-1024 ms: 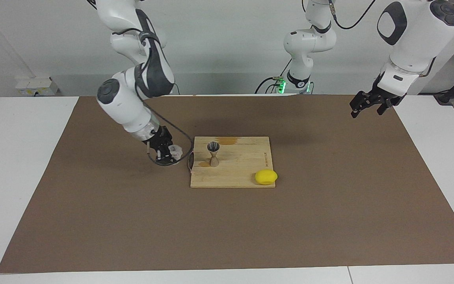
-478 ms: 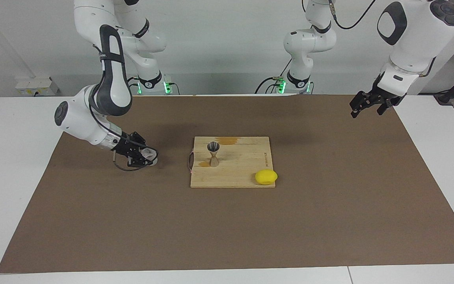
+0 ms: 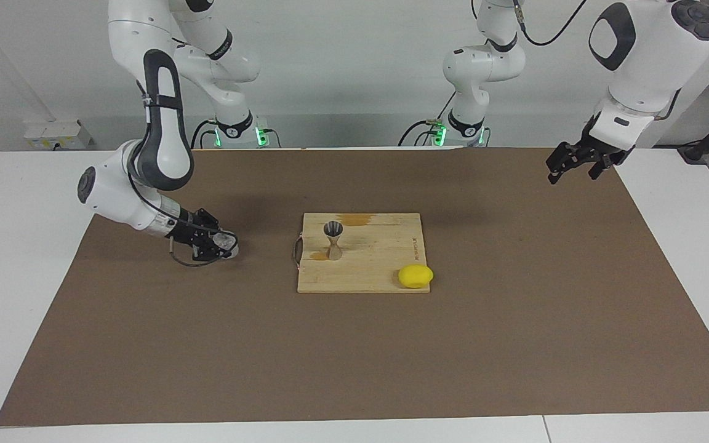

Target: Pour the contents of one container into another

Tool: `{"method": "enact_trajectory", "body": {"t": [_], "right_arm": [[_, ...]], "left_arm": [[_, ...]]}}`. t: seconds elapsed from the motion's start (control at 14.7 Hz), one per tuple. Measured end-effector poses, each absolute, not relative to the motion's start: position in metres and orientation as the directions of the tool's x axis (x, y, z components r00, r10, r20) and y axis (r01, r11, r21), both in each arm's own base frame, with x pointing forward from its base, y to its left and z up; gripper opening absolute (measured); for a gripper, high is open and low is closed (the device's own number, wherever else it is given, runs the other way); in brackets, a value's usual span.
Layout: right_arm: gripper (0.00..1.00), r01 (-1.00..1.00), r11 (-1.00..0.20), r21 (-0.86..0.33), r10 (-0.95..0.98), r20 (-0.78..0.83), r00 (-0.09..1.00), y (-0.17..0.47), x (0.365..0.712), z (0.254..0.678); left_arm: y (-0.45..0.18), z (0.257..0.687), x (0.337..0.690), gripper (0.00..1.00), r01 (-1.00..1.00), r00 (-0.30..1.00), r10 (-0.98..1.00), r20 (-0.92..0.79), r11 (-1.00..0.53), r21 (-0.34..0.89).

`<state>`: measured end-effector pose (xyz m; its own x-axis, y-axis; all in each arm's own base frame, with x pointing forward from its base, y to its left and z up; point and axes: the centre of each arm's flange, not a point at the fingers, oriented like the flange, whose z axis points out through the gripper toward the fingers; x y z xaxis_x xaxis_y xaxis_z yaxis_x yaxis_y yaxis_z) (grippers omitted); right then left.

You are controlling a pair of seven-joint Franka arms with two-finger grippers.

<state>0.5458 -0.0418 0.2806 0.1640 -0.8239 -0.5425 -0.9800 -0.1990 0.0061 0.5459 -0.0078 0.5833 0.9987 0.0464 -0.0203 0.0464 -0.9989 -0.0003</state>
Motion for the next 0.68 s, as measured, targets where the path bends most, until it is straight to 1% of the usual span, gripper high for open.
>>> {"method": "enact_trajectory", "body": {"t": [0.07, 0.34, 0.41, 0.55, 0.61, 0.68], "right_arm": [[0.55, -0.98, -0.2, 0.007, -0.824, -0.543, 0.164, -0.041, 0.545, 0.28], [0.97, -0.984, -0.175, 0.005, -0.828, -0.541, 0.145, -0.055, 0.544, 0.281], [1.0, -0.987, -0.163, -0.003, -0.831, -0.539, 0.139, -0.062, 0.543, 0.286], [1.0, -0.988, -0.151, -0.03, -0.835, -0.531, 0.144, -0.071, 0.543, 0.301], [1.0, -0.986, -0.16, -0.046, -0.835, -0.526, 0.16, -0.07, 0.543, 0.312], [1.0, -0.979, -0.194, -0.058, -0.833, -0.517, 0.196, -0.066, 0.542, 0.324]], "left_arm": [[-0.008, 0.583, 0.546, 1.0, 0.046, 0.999, 0.046, -0.02, -0.999, 0.0], [-0.008, 0.583, 0.546, 1.0, 0.046, 0.999, 0.046, -0.02, -0.999, 0.0], [-0.008, 0.583, 0.546, 1.0, 0.046, 0.999, 0.046, -0.02, -0.999, 0.0], [-0.008, 0.583, 0.546, 1.0, 0.046, 0.999, 0.046, -0.02, -0.999, 0.0], [-0.008, 0.583, 0.546, 1.0, 0.046, 0.999, 0.046, -0.02, -0.999, 0.0], [-0.008, 0.583, 0.546, 1.0, 0.046, 0.999, 0.046, -0.02, -0.999, 0.0]]}}
